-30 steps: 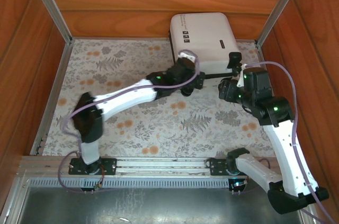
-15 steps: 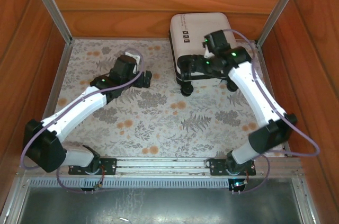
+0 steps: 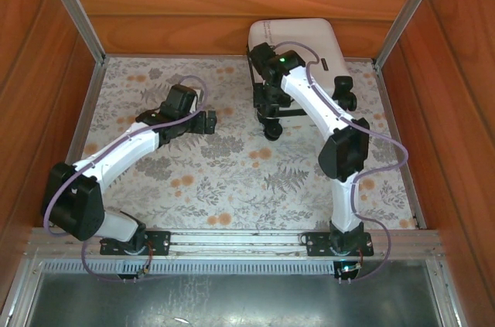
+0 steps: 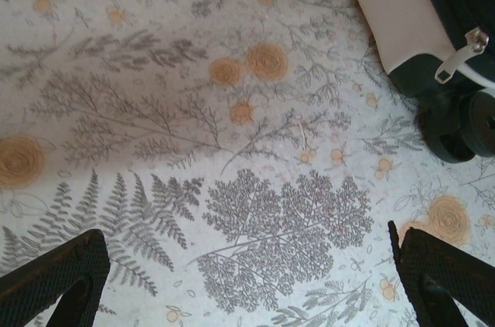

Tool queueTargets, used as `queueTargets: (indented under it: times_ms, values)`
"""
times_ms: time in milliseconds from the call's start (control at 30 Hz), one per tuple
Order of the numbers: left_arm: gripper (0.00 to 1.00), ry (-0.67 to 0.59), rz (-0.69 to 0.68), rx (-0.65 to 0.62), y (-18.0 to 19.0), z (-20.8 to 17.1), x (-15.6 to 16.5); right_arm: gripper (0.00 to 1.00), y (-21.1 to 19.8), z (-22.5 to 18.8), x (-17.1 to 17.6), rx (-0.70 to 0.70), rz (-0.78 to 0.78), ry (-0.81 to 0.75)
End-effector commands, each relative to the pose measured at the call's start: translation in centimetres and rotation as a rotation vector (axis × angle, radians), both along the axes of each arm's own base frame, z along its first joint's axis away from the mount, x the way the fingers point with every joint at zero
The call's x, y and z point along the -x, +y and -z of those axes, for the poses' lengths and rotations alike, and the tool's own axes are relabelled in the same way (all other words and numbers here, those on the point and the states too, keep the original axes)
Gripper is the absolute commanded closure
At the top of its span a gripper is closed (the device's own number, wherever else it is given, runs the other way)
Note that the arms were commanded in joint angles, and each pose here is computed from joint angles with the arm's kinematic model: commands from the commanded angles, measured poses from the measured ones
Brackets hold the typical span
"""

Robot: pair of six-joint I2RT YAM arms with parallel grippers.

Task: Pack the luggage

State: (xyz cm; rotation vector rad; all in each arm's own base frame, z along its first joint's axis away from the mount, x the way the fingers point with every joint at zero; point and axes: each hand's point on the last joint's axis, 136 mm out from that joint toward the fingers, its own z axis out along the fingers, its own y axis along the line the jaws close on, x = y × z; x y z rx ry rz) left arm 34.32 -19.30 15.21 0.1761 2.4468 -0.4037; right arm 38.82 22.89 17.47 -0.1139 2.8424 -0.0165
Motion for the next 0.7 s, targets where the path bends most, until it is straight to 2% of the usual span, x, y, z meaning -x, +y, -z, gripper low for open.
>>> queueTargets:
  times_ms: [0, 67, 200, 300, 333, 467, 567, 667]
  values:
    - [0.0, 0.055, -0.016, 0.052, -0.1, 1.2, 0.3, 0.44, -1.1, 0.4, -0.1, 0.068, 0.015, 0.006]
    - [0.0, 0.065, -0.015, 0.063, -0.3, 1.5, 0.4, 0.54, -1.0, 0.7, 0.0, 0.076, 0.004, 0.01]
    - [0.0, 0.078, 0.01, 0.093, -0.9, 1.7, 0.8, 0.85, -0.4, 0.2, 0.5, 0.078, -0.044, -0.006]
    - [0.0, 0.058, 0.098, 0.162, -2.4, 1.2, 1.3, 0.97, 0.7, -0.8, 1.4, 0.044, -0.126, -0.025]
    - [0.01, 0.038, 0.142, 0.198, -3.2, 0.9, 1.6, 1.0, 1.2, -1.1, 2.0, 0.027, -0.161, -0.027]
    - [0.09, -0.115, 0.302, 0.328, -5.7, -0.6, 2.7, 1.0, 2.9, -2.4, 4.3, -0.032, -0.271, -0.03]
    - [0.12, -0.212, 0.397, 0.269, -6.6, 0.0, 3.4, 1.0, 3.3, -3.2, 5.8, -0.067, -0.305, -0.014]
    - [0.13, -0.262, 0.578, 0.232, -8.0, 1.6, 5.0, 1.0, 4.2, -3.9, 7.3, -0.127, -0.341, 0.008]
